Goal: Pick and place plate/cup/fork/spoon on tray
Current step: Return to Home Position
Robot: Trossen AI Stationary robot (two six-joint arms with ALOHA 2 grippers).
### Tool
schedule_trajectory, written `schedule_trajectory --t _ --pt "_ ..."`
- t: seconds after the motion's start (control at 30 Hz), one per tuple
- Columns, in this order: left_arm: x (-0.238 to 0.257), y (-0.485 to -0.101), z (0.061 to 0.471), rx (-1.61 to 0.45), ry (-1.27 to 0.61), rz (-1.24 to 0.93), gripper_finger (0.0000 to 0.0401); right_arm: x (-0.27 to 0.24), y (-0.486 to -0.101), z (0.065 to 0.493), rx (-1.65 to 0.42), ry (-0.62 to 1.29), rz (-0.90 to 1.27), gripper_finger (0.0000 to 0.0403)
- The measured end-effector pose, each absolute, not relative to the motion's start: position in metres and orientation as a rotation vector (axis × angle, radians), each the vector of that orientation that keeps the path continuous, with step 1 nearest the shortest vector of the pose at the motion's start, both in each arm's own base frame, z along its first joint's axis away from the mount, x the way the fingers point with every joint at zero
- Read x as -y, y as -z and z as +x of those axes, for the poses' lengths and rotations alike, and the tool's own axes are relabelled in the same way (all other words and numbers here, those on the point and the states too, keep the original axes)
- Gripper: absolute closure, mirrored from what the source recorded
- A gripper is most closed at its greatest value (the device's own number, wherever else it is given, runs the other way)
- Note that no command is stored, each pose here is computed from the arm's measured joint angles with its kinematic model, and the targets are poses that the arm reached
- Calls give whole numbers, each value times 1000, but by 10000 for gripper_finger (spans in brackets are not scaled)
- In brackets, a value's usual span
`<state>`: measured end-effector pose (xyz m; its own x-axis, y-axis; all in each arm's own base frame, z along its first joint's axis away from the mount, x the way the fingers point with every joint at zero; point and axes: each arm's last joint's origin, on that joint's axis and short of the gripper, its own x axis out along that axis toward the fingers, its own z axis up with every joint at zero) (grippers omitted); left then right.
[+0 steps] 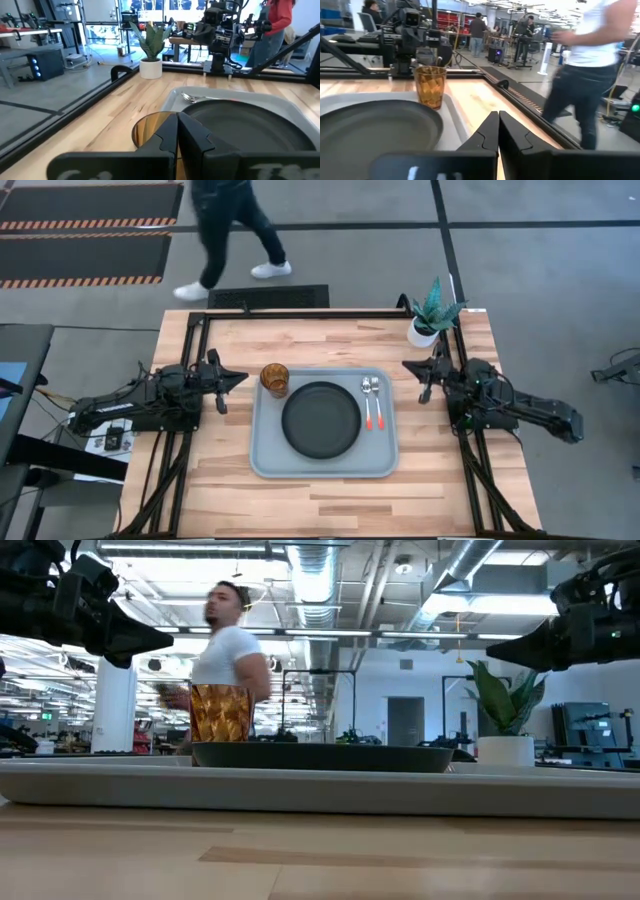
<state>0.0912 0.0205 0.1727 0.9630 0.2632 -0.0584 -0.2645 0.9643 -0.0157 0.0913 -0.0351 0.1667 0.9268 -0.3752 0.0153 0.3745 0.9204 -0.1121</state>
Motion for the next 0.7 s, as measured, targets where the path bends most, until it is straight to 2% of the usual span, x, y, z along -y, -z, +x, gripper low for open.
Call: schedule_trajectory --t 0.23,0.7 --pt "-21 -172 91 -53 -269 -80 401 39 -167 90 -9 425 -114 372" --pt "-21 -172 91 -58 -268 -53 401 39 -166 90 -11 428 -114 374"
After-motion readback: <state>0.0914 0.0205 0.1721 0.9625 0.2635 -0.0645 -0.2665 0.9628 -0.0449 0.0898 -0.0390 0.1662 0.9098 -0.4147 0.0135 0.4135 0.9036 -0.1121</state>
